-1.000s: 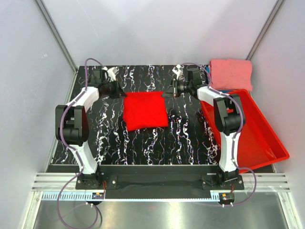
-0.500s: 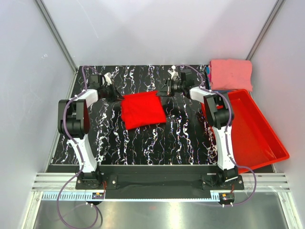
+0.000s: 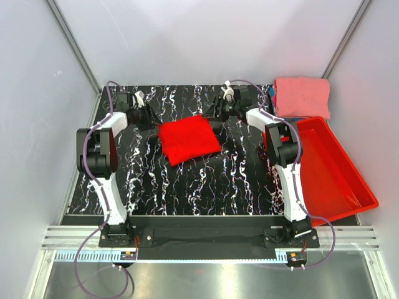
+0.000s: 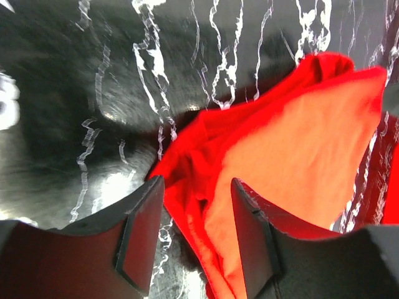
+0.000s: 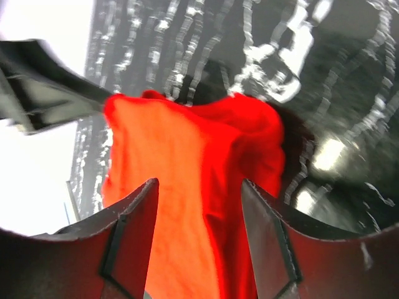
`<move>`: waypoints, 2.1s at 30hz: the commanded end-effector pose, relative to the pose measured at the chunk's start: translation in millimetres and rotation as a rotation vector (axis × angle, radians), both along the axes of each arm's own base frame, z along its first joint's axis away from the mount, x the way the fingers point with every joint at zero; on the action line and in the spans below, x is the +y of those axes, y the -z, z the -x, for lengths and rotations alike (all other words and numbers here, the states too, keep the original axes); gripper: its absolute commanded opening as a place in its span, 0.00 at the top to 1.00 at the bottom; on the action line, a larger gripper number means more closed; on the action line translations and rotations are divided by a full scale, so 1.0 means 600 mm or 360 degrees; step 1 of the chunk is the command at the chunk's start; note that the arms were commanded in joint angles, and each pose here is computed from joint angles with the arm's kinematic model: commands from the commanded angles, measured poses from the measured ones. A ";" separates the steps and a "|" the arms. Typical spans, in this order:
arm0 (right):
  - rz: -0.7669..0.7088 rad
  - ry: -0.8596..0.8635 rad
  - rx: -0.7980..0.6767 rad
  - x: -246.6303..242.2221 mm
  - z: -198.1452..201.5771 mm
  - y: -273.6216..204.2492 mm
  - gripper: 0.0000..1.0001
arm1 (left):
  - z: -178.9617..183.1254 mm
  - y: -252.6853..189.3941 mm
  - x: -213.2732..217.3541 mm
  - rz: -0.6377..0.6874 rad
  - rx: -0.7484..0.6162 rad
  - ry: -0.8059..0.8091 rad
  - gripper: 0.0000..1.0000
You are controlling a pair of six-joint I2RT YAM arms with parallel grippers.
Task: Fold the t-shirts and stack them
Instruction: Fold the tshirt
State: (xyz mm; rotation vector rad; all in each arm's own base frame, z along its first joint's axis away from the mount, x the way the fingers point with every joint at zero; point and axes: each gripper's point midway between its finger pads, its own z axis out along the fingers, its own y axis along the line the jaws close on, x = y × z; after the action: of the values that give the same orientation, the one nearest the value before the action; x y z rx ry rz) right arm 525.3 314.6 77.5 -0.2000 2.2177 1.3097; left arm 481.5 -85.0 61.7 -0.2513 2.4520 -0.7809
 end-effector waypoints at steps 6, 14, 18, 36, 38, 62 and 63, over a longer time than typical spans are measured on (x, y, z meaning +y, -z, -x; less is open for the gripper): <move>0.0271 0.0083 -0.0083 -0.050 0.025 -0.059 0.42 | 0.014 -0.151 -0.022 -0.0135 -0.0369 -0.0018 0.47; 0.0286 -0.0094 0.0079 -0.043 0.077 -0.013 0.51 | 0.017 -0.083 -0.058 -0.0090 -0.0209 0.0049 0.48; 0.0316 -0.0171 0.0100 -0.035 0.099 0.012 0.50 | -0.003 -0.052 -0.028 -0.0203 -0.0158 -0.0022 0.48; 0.0314 -0.0176 0.0194 -0.026 0.170 0.055 0.46 | -0.001 0.045 0.027 -0.0276 0.0144 -0.0254 0.93; 0.0304 -0.0140 0.0245 -0.018 0.192 0.062 0.50 | -0.003 0.045 0.021 -0.0214 0.0160 -0.0229 0.95; 0.0340 -0.0121 0.0173 -0.030 0.117 -0.014 0.37 | 0.204 -0.017 0.009 -0.0307 0.0234 -0.0170 0.46; 0.0337 -0.0138 0.0166 -0.028 0.114 -0.014 0.37 | 0.203 -0.010 0.008 -0.0303 0.0236 -0.0171 0.46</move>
State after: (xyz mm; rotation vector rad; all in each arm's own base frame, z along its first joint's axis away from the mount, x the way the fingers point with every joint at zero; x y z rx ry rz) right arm 458.9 292.7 86.0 -0.2235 2.4538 1.1014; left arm 358.1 -70.3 80.2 -0.3762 2.6050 -0.4108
